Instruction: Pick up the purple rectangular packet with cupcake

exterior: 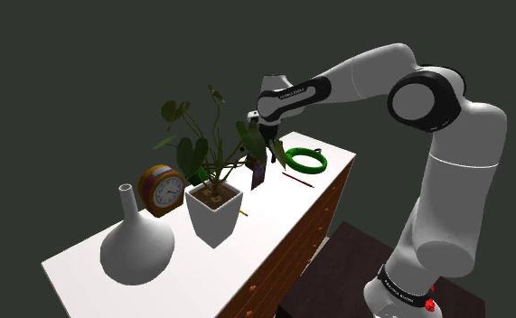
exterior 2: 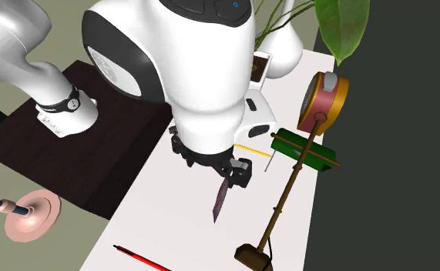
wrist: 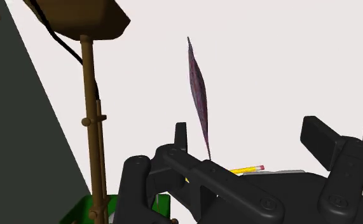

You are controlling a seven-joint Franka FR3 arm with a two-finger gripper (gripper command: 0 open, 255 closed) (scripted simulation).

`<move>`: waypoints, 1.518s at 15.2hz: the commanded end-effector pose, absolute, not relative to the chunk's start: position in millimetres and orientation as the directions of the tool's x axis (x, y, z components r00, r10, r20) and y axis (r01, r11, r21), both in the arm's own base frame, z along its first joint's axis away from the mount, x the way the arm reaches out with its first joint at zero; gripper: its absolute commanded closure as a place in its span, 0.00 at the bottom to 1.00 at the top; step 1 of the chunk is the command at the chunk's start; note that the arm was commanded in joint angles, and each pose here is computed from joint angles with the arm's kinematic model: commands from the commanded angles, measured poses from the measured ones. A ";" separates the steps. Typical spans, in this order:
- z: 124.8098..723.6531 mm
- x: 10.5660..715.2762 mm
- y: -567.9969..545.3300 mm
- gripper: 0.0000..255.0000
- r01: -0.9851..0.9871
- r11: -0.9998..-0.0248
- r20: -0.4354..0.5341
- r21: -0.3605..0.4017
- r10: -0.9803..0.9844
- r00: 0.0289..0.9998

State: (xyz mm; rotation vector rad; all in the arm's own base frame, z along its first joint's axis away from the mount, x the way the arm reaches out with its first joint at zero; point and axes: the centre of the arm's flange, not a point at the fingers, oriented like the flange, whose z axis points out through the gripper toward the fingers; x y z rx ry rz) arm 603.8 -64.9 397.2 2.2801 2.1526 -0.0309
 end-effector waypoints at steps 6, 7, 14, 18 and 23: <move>362.6 627.9 -55.1 0.00 0.999 0.045 -0.015 0.002 0.999 -0.045; 357.4 627.9 -55.1 0.00 0.999 0.045 -0.015 0.002 0.999 -0.045; 343.7 627.5 -55.7 1.00 0.999 0.045 -0.015 0.002 0.999 -0.045; 343.7 627.5 -55.7 1.00 0.999 0.045 -0.015 0.002 0.999 -0.045; 354.3 627.9 -55.1 1.00 0.999 0.045 -0.015 0.002 0.999 -0.045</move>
